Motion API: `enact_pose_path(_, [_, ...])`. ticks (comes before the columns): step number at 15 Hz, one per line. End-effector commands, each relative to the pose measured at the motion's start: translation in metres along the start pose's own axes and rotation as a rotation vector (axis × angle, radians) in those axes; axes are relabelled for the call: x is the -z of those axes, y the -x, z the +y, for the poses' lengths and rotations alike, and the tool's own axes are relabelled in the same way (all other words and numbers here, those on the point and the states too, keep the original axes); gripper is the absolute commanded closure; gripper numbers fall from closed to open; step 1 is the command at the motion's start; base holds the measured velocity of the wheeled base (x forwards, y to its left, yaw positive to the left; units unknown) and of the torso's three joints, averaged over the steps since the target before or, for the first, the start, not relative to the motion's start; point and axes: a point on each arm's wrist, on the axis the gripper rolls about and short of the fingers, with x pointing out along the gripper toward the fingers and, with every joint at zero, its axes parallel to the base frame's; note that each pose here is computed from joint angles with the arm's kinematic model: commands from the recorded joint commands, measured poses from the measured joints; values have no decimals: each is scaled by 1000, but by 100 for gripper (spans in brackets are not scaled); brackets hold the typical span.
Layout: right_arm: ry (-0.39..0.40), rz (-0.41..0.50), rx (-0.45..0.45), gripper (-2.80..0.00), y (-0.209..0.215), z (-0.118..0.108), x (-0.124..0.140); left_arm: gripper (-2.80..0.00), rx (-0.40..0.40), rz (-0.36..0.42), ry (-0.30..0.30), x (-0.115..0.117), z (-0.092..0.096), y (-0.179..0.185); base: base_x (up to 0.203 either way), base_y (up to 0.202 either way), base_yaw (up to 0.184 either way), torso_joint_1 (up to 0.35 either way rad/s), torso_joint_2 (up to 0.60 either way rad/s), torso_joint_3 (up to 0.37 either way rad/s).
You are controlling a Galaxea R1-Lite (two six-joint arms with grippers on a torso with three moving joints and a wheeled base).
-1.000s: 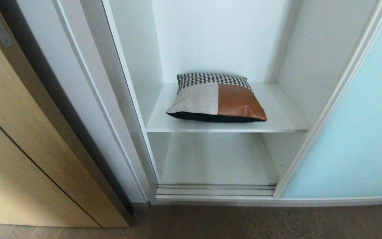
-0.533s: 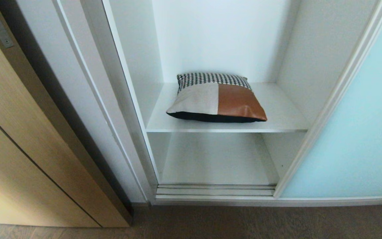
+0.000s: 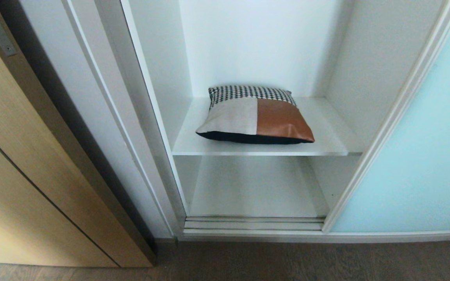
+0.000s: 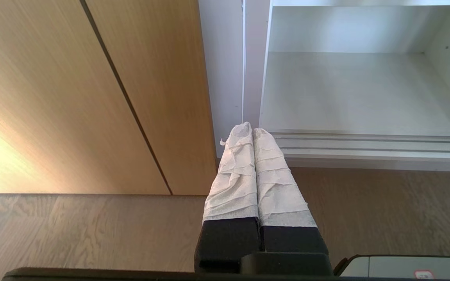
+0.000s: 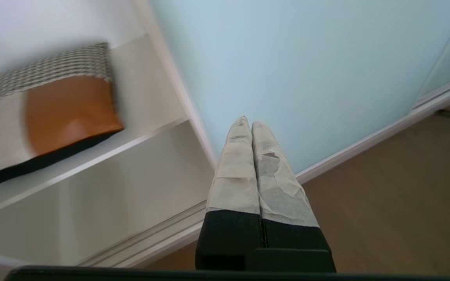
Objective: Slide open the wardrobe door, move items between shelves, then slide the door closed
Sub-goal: Close the door
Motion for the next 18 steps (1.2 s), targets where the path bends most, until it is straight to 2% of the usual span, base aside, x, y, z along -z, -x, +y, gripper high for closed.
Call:
enact_pose_path(1, [21, 43, 29, 0, -45, 3, -7, 0, 0, 3, 0, 0, 0, 0, 0, 0, 0, 0, 0, 0])
enact_pose_path(3, [36, 87, -58, 0, -73, -1, -1, 0, 0, 3, 0, 0, 0, 0, 0, 0, 0, 0, 0, 0])
enact_pose_path(5, [30, 126, -82, 0, -100, -6, 11, 0, 0, 3, 0, 0, 0, 0, 0, 0, 0, 0, 0, 0])
enact_pose_path(6, [-5, 144, -115, 0, -114, -6, 17, 0, 0, 3, 0, 0, 0, 0, 0, 0, 0, 0, 0, 0])
enact_pose_path(8, [-91, 216, -259, 0, -129, -7, 27, 0, 0, 3, 0, 0, 0, 0, 0, 0, 0, 0, 0, 0])
enact_pose_path(12, [-181, 327, -261, 0, -162, -20, 44, 0, 0, 3, 0, 0, 0, 0, 0, 0, 0, 0, 0, 0])
enact_pose_path(14, [-211, 389, -300, 0, -168, -24, 55, 0, 0, 3, 0, 0, 0, 0, 0, 0, 0, 0, 0, 0])
enact_pose_path(17, [-296, 385, -327, 0, -185, -34, 48, 0, 0, 3, 0, 0, 0, 0, 0, 0, 0, 0, 0, 0])
enact_pose_path(18, [-349, 387, -320, 0, -193, -34, 46, 0, 0, 3, 0, 0, 0, 0, 0, 0, 0, 0, 0, 0])
